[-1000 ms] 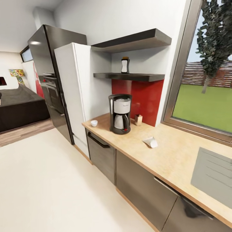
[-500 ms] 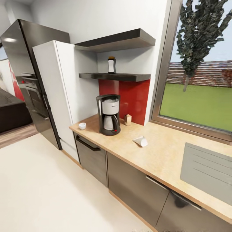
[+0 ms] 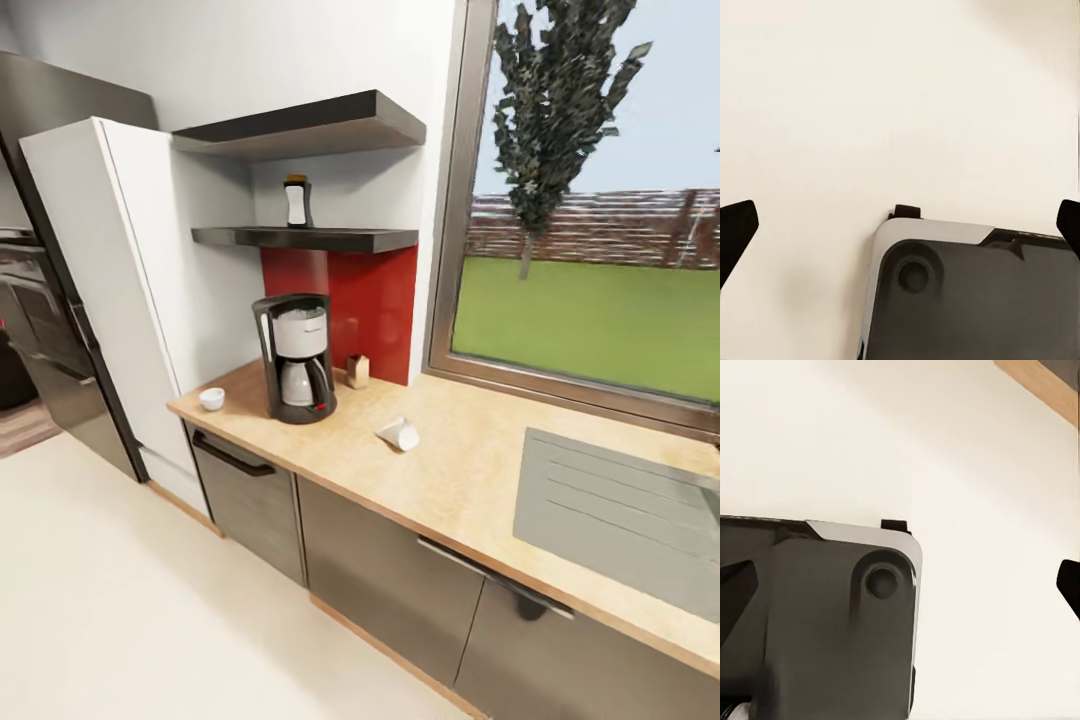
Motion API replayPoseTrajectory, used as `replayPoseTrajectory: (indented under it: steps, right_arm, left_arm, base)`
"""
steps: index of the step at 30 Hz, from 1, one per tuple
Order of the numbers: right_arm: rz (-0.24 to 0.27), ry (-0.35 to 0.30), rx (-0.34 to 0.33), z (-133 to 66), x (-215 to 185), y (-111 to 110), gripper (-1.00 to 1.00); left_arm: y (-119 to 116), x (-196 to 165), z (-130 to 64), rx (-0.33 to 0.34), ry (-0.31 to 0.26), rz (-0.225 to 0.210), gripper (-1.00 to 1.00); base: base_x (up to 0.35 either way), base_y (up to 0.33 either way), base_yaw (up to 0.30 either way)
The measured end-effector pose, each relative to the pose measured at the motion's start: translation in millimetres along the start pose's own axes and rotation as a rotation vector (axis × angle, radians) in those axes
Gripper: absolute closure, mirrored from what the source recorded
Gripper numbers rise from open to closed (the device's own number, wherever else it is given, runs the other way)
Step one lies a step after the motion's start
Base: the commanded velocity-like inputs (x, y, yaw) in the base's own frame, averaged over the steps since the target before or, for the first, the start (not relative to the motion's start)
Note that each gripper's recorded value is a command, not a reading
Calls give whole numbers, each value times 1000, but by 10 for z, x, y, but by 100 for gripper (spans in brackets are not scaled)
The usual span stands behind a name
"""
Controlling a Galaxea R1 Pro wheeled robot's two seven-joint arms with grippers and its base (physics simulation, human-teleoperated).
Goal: Set up a coffee station on the kitchen countertop: keep the coffee maker on the countertop, move the bottle of coffee from the kitchen shelf to the counter next to the coffee maker, place a paper coffee filter on top of the coffee maker, put the saucer next to the coffee maker with the coffee cup on the saucer, and place the electric kettle next to the coffee maker.
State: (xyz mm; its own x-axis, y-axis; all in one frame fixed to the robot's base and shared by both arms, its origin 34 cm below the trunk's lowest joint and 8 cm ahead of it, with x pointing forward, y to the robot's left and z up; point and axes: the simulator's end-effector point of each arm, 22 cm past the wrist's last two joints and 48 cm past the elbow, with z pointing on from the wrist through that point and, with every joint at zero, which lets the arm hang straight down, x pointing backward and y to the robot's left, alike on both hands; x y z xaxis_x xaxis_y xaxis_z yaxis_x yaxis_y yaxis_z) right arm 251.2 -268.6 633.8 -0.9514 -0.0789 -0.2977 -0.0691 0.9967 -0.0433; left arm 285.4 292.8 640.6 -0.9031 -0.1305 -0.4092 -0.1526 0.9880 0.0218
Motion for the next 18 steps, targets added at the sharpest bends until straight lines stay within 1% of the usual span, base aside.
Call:
replayPoseTrajectory:
  steps: [7, 9, 12, 18]
  right_arm:
    - [1, 1, -1, 1, 1, 6, -100]
    - [1, 1, -1, 0, 6, 10, -100]
    - [2, 1, -2, 0, 5, 19, -100]
    - [-4, 0, -7, 1, 0, 45, -100]
  left_arm:
    - [21, -4, 1, -4, -1, 0, -100]
    - [39, -7, 1, -6, -1, 0, -100]
    - [54, -9, 1, -8, -2, 0, -100]
    - [68, -11, 2, -10, -2, 0, -100]
  base:
    - [0, 3, -264]
    - [0, 87, -218]
    - [0, 189, -105]
    - [0, 278, -23]
